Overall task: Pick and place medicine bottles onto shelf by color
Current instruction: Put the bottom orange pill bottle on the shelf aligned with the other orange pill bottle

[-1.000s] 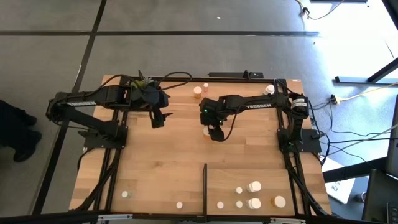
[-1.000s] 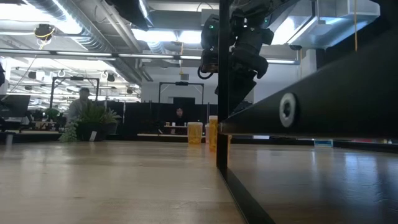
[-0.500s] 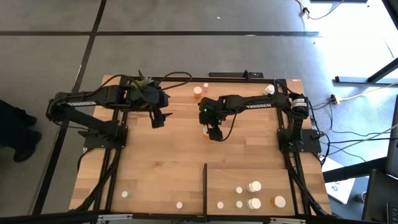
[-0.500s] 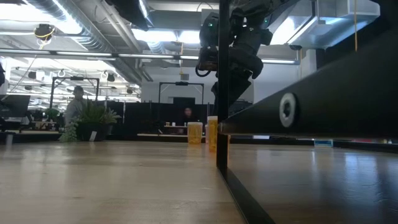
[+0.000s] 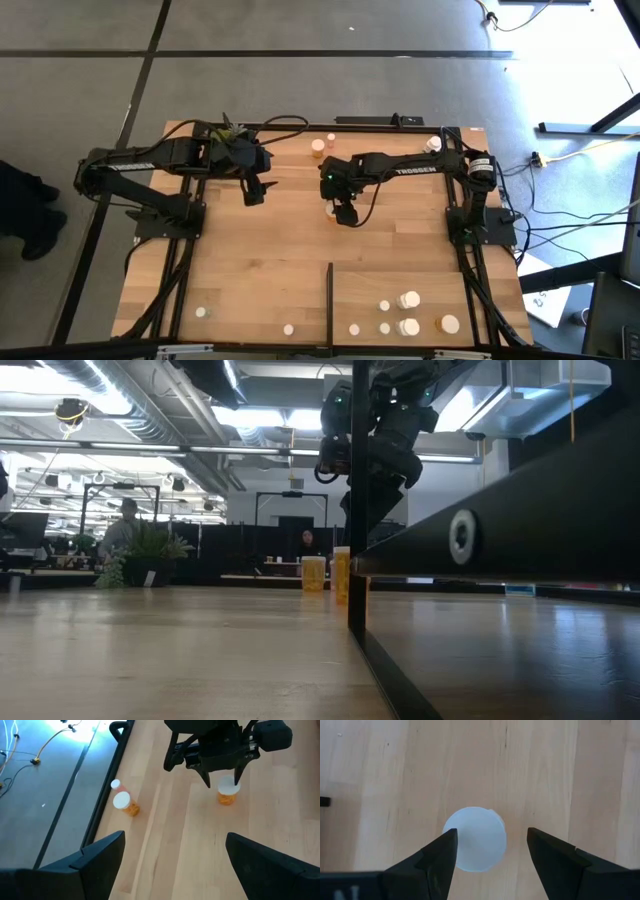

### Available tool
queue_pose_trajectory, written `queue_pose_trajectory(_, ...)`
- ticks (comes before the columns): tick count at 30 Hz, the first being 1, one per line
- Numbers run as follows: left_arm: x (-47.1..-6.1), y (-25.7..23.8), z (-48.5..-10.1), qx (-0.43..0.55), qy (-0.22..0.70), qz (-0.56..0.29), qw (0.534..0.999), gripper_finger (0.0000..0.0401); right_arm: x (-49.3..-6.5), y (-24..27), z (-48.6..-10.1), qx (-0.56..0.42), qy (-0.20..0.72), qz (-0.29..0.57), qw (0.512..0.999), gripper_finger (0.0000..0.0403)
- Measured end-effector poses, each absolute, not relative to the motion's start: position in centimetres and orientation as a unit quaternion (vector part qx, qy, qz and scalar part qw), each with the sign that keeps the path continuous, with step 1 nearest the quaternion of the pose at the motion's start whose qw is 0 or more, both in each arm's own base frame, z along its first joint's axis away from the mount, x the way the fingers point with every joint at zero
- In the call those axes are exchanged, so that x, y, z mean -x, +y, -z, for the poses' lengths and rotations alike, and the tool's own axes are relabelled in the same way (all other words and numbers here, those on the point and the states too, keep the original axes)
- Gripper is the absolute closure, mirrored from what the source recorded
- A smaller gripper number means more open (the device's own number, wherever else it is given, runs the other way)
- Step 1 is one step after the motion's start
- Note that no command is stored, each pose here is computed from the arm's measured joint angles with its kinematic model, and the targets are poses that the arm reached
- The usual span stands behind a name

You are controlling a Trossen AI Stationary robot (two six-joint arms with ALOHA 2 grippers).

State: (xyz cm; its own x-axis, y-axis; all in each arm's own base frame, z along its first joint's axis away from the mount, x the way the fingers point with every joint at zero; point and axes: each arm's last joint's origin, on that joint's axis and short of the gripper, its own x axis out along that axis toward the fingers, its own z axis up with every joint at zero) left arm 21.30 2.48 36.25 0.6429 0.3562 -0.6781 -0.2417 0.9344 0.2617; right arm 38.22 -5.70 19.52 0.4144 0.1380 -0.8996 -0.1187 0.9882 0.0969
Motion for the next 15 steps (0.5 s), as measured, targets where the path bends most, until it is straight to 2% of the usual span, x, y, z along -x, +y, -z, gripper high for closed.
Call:
queue_pose_trajectory(8, -21.3, 2.5, -36.3, -0.074, 0.389, -0.165, 0.903, 0.006, -38.4, -4.2, -19.5, 0.014, 0.54, -0.075, 0.838, 0.0153)
queue_pose_trajectory(15, -21.3, 2.5, -36.3, -0.074, 0.389, -0.165, 0.903, 0.006, -38.4, -3.7, -19.5, 0.038, 0.547, -0.052, 0.835, 0.0083)
